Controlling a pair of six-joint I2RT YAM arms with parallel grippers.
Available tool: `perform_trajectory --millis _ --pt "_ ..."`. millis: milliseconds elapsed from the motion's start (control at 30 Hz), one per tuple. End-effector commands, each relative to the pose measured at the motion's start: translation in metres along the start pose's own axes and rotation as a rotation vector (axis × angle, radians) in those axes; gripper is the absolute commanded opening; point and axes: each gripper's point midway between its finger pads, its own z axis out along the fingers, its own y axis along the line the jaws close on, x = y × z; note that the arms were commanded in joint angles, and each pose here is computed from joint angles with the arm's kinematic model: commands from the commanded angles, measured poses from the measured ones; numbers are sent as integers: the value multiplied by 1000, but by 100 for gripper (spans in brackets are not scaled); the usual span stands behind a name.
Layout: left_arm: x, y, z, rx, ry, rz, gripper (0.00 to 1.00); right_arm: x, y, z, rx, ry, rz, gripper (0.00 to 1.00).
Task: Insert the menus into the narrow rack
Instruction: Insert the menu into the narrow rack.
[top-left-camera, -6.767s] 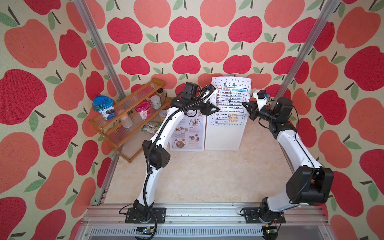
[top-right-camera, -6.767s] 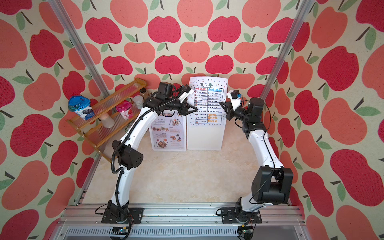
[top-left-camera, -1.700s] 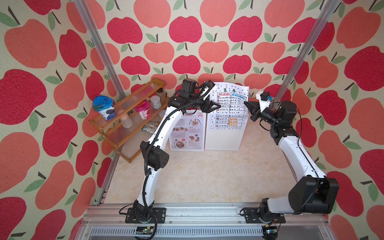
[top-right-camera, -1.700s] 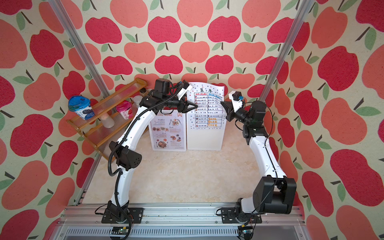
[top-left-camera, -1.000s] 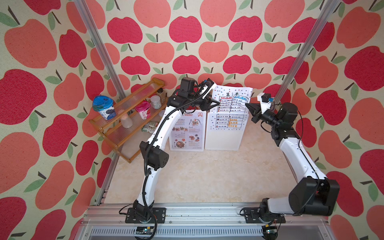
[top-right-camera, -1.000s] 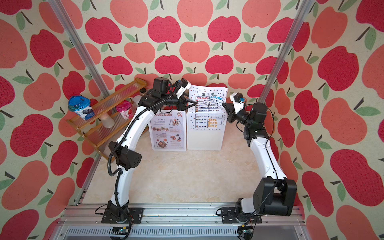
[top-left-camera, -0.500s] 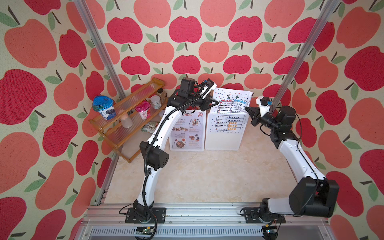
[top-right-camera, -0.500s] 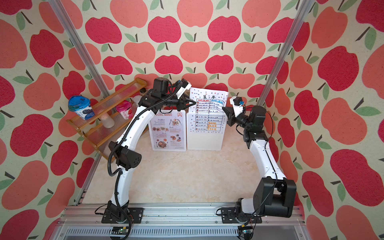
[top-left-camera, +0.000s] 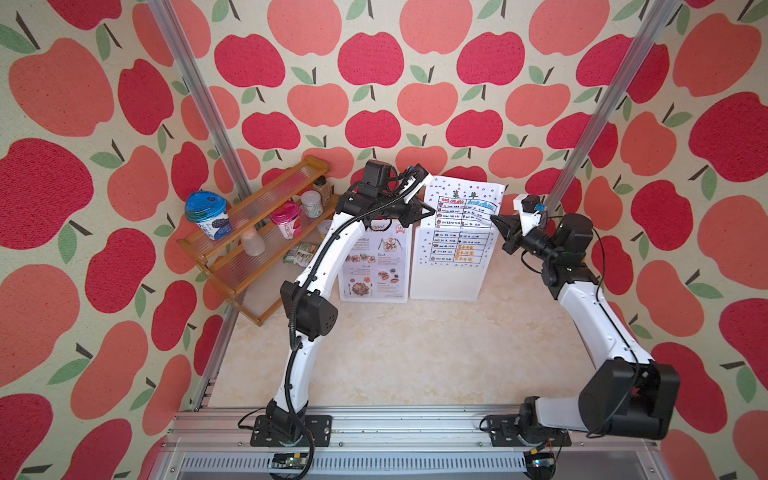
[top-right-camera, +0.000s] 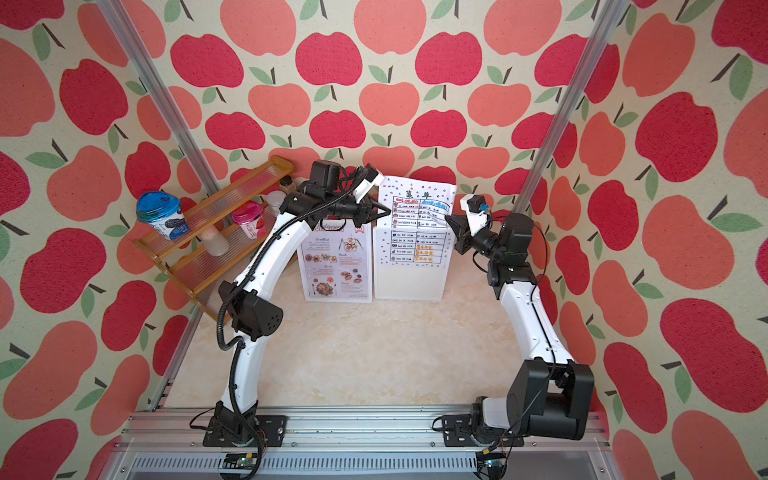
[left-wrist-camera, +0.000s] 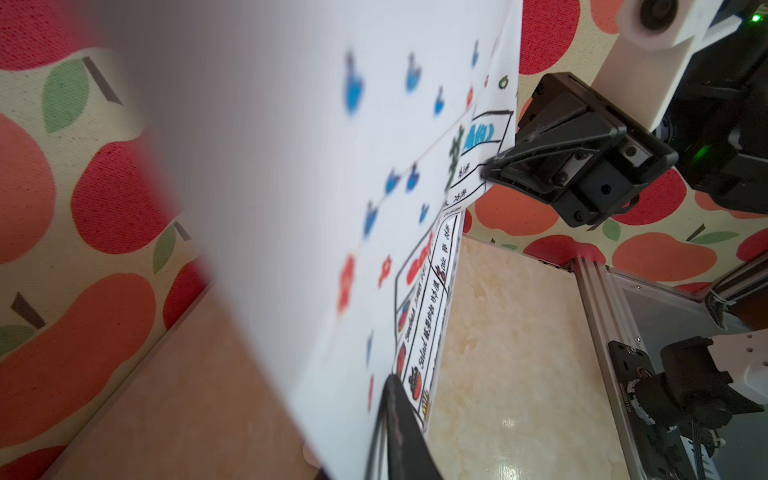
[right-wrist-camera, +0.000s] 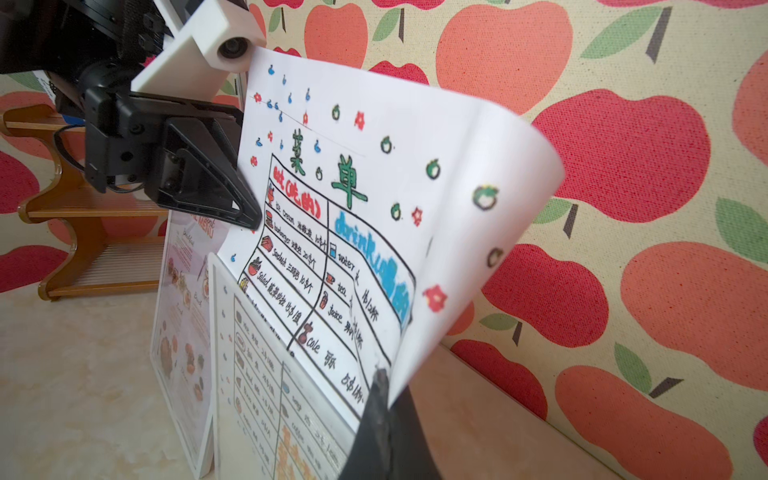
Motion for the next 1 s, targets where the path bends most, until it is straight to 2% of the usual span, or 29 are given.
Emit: perform_trajectory --millis 0,200,700,867,967 --pt "-3 -10 -11 21 6 -4 6 7 2 -5 2 29 31 8" --pt "-1 -15 -11 31 11 -8 2 -14 0 -5 4 -3 16 31" --pt "2 -25 -8 45 26 -16 1 -51 1 13 -50 -55 -61 45" --pt "3 -27 -9 48 28 -18 1 -48 -4 19 -50 -40 -63 53" --pt "5 -28 -9 44 35 -11 1 -43 -5 19 -36 -17 -73 54"
